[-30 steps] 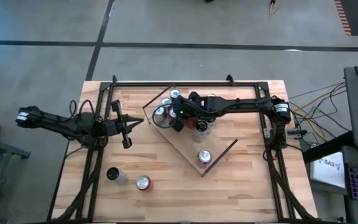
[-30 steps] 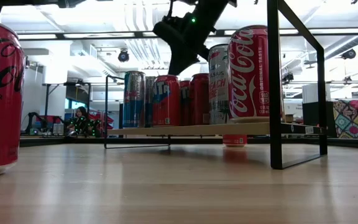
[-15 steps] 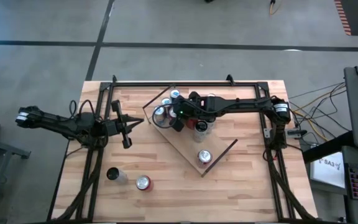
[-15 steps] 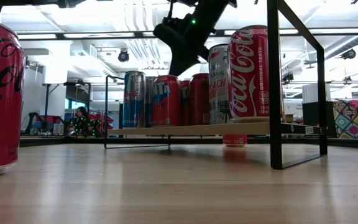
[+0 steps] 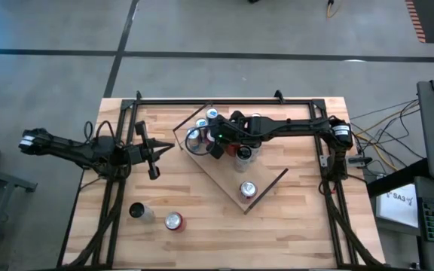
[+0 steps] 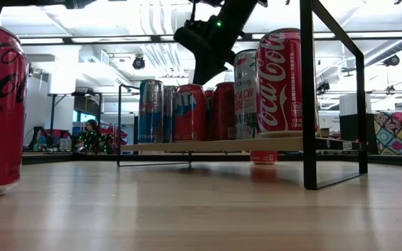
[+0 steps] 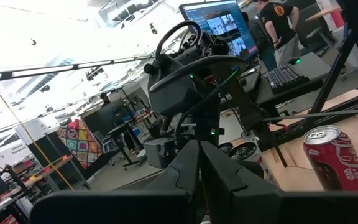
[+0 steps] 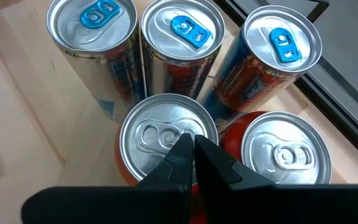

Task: Place canned beverage on shelf
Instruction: Put the left orange soda can on the shelf aligned with the orange soda can on the shelf

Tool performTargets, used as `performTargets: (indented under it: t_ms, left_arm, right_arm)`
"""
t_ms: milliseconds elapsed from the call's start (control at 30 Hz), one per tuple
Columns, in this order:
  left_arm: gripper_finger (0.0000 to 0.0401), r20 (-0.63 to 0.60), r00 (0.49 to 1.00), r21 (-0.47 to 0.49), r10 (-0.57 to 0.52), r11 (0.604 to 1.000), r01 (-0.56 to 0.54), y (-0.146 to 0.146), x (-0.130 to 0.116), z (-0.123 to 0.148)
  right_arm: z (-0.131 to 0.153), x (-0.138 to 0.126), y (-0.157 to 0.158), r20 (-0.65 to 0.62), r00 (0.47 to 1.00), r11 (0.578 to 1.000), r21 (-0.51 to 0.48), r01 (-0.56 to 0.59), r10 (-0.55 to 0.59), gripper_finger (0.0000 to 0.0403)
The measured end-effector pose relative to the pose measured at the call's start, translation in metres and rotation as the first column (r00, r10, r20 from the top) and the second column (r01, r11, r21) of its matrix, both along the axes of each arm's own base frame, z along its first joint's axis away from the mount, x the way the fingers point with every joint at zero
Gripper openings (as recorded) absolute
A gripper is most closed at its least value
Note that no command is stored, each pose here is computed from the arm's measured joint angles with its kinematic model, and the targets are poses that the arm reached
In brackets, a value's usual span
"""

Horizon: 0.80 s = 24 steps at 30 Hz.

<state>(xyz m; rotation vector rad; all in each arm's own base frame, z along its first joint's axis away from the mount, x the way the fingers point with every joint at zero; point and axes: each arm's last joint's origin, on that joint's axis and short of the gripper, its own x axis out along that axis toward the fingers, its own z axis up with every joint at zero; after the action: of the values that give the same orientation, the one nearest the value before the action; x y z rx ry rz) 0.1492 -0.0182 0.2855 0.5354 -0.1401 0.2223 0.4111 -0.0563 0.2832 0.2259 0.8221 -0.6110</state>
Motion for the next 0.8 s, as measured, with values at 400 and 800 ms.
performTargets:
  t_ms: [400,800]
  left_arm:
    - [0.0000,0.000,1.000,0.000,0.001,1.000,-0.001,0.000,0.000,0.000]
    - [0.0000,-0.007,1.000,0.001,-0.001,1.000,0.001,0.000,0.000,-0.001]
  right_arm:
    - [0.023,0.000,-0.009,0.051,0.998,1.000,0.000,0.029,-0.029,0.0009]
    - [0.028,-0.004,-0.007,-0.004,0.999,0.998,-0.041,-0.054,0.054,0.0009]
